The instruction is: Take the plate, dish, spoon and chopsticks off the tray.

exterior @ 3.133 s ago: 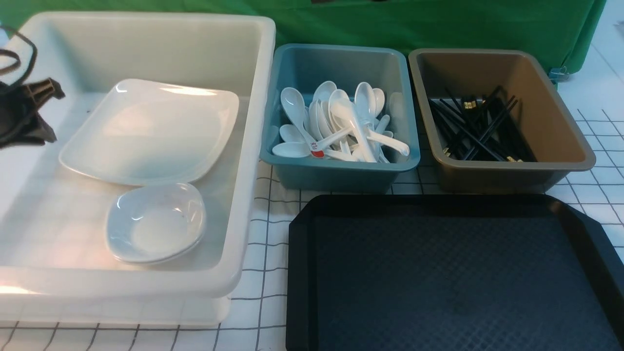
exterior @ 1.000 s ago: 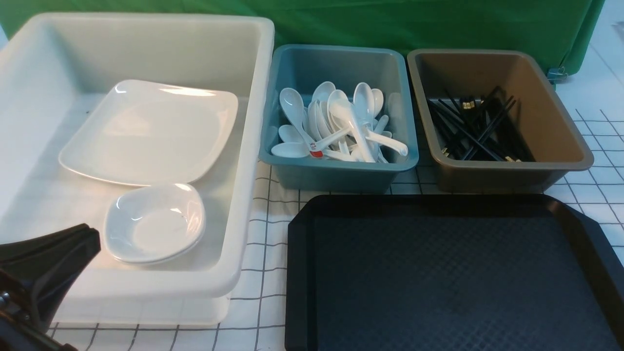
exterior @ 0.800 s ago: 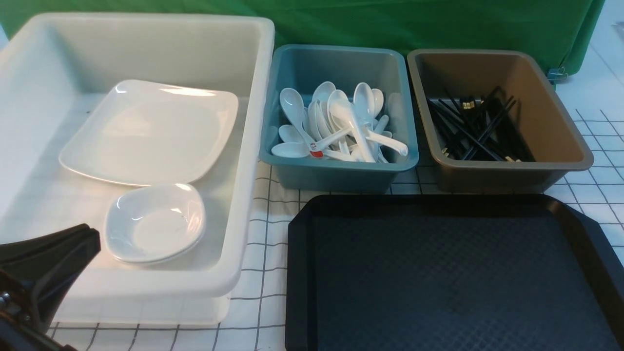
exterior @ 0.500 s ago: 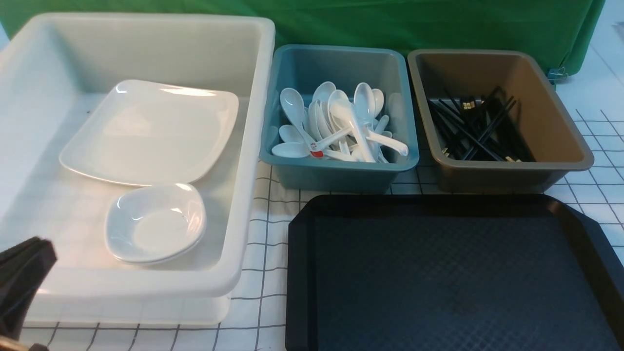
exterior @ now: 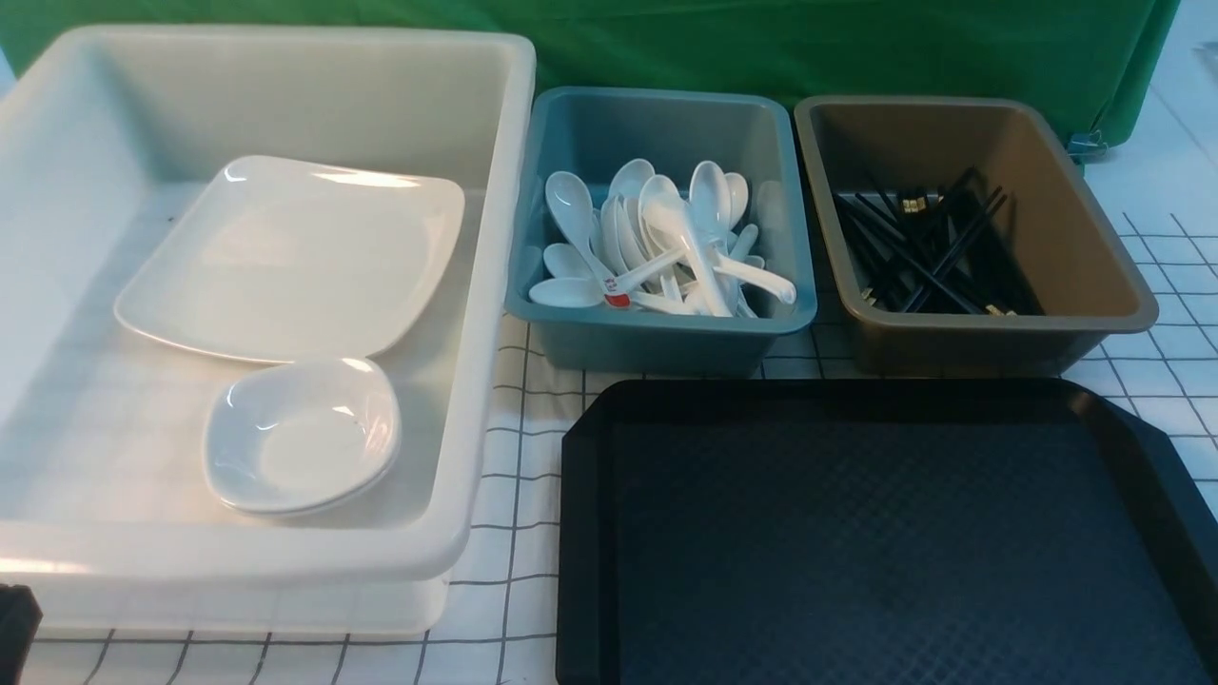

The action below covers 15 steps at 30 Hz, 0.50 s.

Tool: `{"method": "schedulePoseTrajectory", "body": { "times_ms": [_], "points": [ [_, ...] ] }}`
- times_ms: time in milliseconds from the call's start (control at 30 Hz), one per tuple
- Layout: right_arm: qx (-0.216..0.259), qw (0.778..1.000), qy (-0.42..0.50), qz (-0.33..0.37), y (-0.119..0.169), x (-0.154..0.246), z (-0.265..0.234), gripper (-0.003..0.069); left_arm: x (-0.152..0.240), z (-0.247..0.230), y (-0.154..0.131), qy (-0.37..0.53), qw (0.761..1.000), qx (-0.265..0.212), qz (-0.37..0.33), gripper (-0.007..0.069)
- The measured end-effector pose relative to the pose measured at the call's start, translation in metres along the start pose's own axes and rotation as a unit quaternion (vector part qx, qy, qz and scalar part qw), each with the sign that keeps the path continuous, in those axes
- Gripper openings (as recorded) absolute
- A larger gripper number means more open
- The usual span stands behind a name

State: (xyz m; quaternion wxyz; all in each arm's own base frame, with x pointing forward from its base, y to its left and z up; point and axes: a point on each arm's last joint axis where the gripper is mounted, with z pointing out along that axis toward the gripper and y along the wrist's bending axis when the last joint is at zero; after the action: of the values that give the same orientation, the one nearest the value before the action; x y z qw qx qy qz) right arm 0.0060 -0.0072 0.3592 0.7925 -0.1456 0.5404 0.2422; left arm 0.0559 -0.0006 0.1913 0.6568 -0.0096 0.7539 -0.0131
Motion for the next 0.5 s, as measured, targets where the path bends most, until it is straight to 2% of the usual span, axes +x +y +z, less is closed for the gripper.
{"method": "schedulePoseTrajectory", "body": {
  "times_ms": [500],
  "points": [
    [0.0, 1.0, 0.0, 0.0, 0.0, 0.0, 0.0, 0.019, 0.0003, 0.0, 0.0001, 0.002, 1.0, 0.0, 0.002, 0.0003]
  ]
}}
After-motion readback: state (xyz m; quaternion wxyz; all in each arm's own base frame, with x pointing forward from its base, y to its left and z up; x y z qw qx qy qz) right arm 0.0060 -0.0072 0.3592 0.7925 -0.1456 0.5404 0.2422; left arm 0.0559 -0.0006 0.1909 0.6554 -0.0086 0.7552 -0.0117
